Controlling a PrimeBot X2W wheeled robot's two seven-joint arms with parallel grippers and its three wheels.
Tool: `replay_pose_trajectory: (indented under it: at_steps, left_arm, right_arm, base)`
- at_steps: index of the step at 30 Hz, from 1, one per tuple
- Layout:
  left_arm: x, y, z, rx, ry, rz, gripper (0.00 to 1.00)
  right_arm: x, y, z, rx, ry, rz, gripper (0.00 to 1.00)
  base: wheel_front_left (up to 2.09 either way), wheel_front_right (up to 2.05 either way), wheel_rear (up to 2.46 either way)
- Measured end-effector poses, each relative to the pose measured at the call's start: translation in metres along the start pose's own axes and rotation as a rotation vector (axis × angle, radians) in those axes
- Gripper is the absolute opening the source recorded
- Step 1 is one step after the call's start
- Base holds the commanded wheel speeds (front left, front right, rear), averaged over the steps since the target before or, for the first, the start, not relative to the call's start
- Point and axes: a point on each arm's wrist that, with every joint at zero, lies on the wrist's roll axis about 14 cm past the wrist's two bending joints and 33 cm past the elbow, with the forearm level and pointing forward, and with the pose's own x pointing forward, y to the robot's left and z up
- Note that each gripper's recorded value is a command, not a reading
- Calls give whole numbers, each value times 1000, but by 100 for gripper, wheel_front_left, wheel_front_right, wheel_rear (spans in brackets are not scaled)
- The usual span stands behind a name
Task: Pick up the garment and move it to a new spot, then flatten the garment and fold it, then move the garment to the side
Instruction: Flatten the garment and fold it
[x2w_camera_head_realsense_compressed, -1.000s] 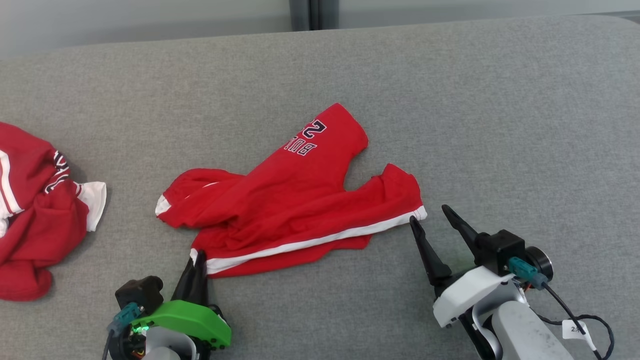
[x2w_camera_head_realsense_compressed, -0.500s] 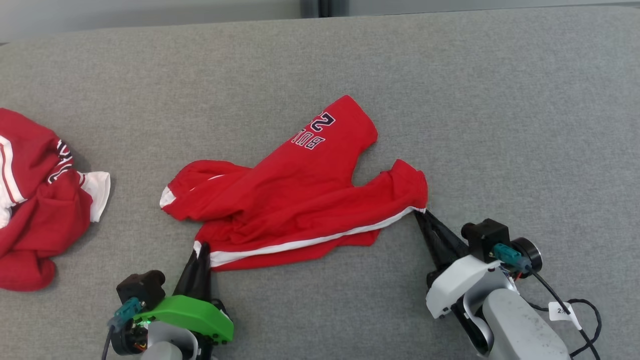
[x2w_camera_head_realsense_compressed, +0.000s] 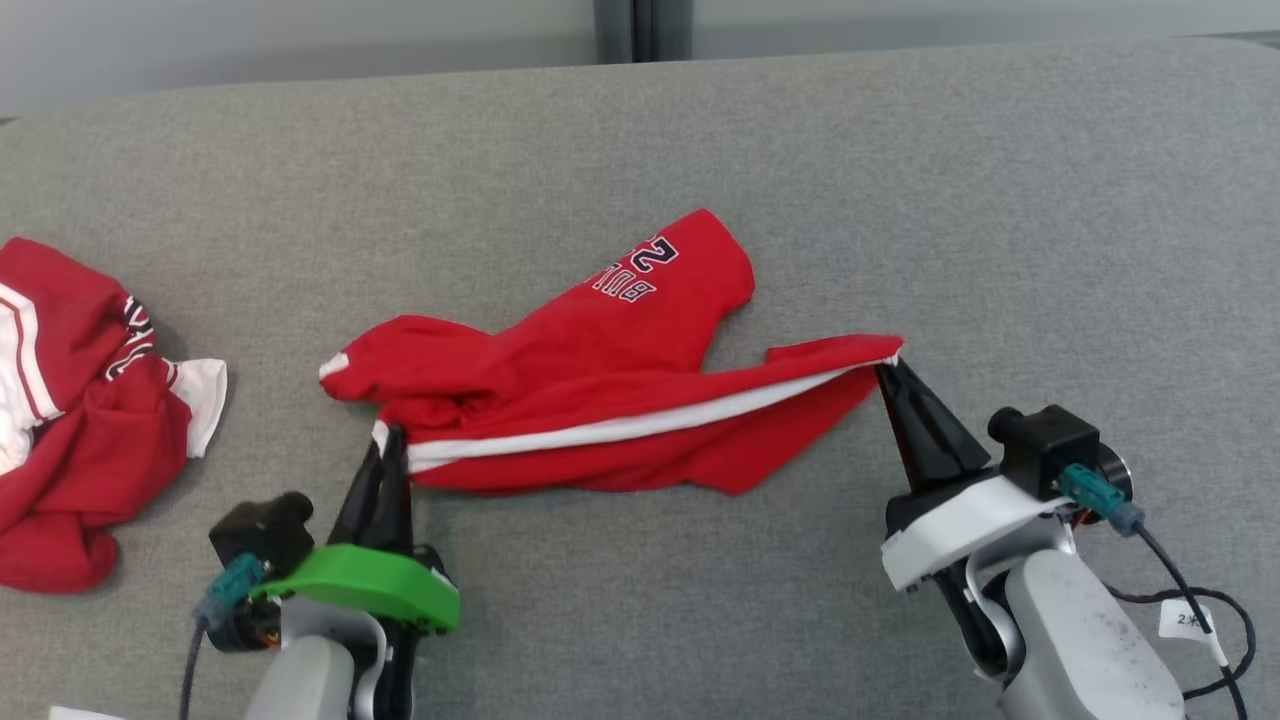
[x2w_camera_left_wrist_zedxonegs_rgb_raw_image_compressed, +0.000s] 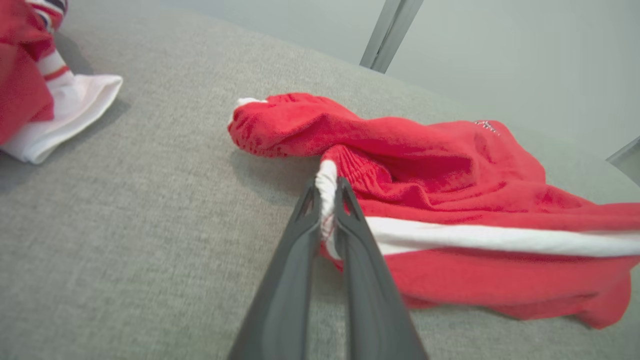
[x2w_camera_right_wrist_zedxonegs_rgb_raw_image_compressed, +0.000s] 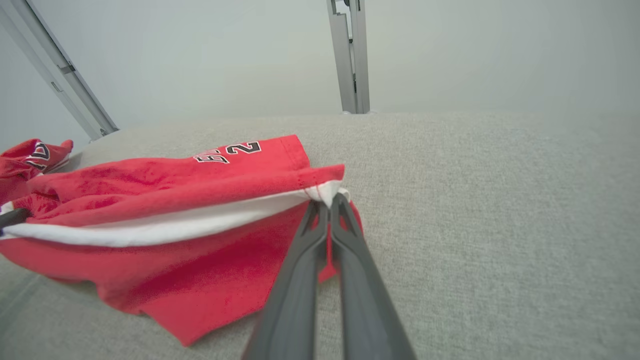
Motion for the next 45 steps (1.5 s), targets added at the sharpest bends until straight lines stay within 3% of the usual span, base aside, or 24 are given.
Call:
replay_pose_trajectory:
  at_steps: [10,13,22,26,30,40,42,45]
  left_arm:
    - [22,-73,135,156,-353,-267,0]
    - [19,-98,162,226,-417,-357,0]
    - [31,-156,243,251,-525,-507,0]
    - [56,-166,257,274,-504,-512,0]
    - [90,-173,267,214,-486,-505,0]
    - [185,-152,282,30,-538,-398,0]
    - [200,-145,277,-49,-538,-381,0]
    - [217,-134,255,-59,-505,-356,0]
  right_arm:
    - [1,7,134,-30,-377,24,0]
    - [-7,12,170,-83,-468,53,0]
    - [-26,2,254,-279,-643,84,0]
    - [-7,-5,269,-342,-647,86,0]
    - [24,-15,283,-408,-647,74,0]
    - [101,-37,308,-538,-689,10,0]
    - [110,-41,306,-522,-692,0,0]
    - [126,-47,281,-483,-641,0,0]
  base:
    - [0,0,0]
    - [0,0,0]
    - [0,0,0]
    - [0,0,0]
    - [0,0,0]
    - [0,0,0]
    - [0,0,0]
    - [0,0,0]
